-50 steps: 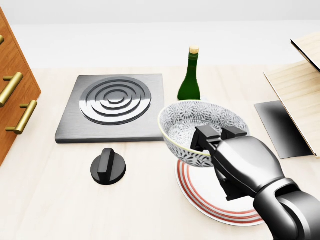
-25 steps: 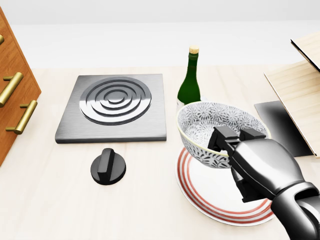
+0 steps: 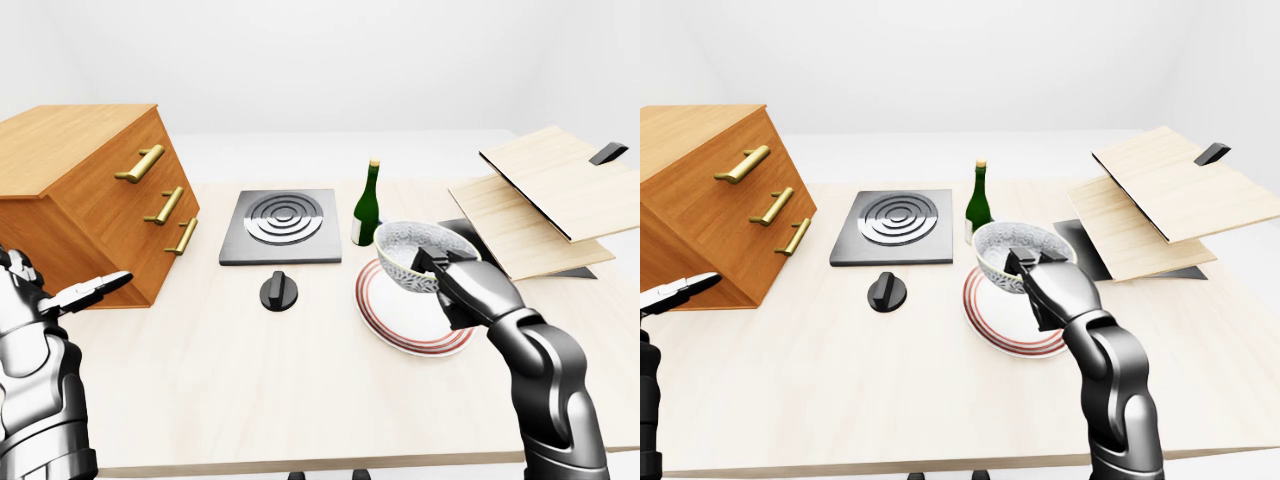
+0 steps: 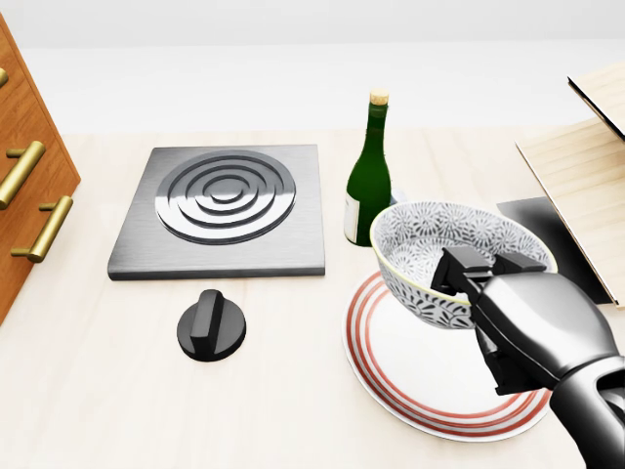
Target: Pick up the akita bowl and put it on the plate.
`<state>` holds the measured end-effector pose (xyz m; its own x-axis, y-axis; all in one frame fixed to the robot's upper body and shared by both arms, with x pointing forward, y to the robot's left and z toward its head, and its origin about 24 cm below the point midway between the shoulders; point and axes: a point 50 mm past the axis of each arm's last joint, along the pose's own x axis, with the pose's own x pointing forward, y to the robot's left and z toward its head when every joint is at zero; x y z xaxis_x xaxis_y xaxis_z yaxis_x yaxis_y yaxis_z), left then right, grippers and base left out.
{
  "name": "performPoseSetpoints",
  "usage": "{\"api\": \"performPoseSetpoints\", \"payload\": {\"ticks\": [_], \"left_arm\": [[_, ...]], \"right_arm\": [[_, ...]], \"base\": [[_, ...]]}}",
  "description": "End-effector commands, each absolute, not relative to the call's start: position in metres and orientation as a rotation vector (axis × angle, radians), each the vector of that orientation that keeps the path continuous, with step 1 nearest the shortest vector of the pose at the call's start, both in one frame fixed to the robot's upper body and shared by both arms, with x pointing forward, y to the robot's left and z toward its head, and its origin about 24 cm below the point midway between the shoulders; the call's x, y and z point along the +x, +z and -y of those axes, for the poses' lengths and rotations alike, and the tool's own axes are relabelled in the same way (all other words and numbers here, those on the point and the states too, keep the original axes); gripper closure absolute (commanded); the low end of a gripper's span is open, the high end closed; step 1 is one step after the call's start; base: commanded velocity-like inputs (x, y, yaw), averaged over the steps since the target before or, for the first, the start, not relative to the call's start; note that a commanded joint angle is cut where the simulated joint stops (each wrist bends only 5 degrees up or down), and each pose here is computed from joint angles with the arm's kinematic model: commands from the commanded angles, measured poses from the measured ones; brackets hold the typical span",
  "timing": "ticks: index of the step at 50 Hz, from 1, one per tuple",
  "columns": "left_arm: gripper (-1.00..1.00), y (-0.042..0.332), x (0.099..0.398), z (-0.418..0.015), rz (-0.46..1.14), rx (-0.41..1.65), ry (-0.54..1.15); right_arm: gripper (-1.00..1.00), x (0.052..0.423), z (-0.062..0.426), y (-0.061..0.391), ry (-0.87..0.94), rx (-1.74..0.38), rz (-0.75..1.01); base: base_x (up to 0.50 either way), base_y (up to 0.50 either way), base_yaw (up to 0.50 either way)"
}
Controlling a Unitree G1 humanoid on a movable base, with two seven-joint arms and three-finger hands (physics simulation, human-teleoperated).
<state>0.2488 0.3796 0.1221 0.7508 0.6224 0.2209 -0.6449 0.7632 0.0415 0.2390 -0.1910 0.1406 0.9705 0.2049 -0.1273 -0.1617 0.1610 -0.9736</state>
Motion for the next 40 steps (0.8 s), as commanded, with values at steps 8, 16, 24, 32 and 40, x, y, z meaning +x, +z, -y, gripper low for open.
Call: {"api": "performPoseSetpoints", "payload": {"ticks": [8, 16, 24, 32, 40], "left_arm": [[-1.00, 0.116, 0.251, -0.381, 0.166, 0.110, 0.695], [-1.00, 0.121, 0.250, -0.380, 0.190, 0.116, 0.694], [-1.00, 0.123, 0.249, -0.379, 0.203, 0.119, 0.693], [-1.00, 0.125, 0.248, -0.379, 0.211, 0.120, 0.692], [-1.00, 0.121, 0.249, -0.380, 0.195, 0.116, 0.693]], "right_arm": [[1.00, 0.252, 0.200, 0.136, 0.238, -1.451, -0.038], [1.00, 0.254, 0.202, 0.137, 0.233, -1.471, -0.047], [1.00, 0.254, 0.204, 0.135, 0.233, -1.485, -0.066], [1.00, 0.254, 0.205, 0.131, 0.236, -1.495, -0.089], [1.00, 0.254, 0.207, 0.126, 0.240, -1.506, -0.117]], "base": [[0.00, 0.00, 0.00], [0.00, 0.00, 0.00], [0.00, 0.00, 0.00], [0.00, 0.00, 0.00], [0.00, 0.00, 0.00]]}}
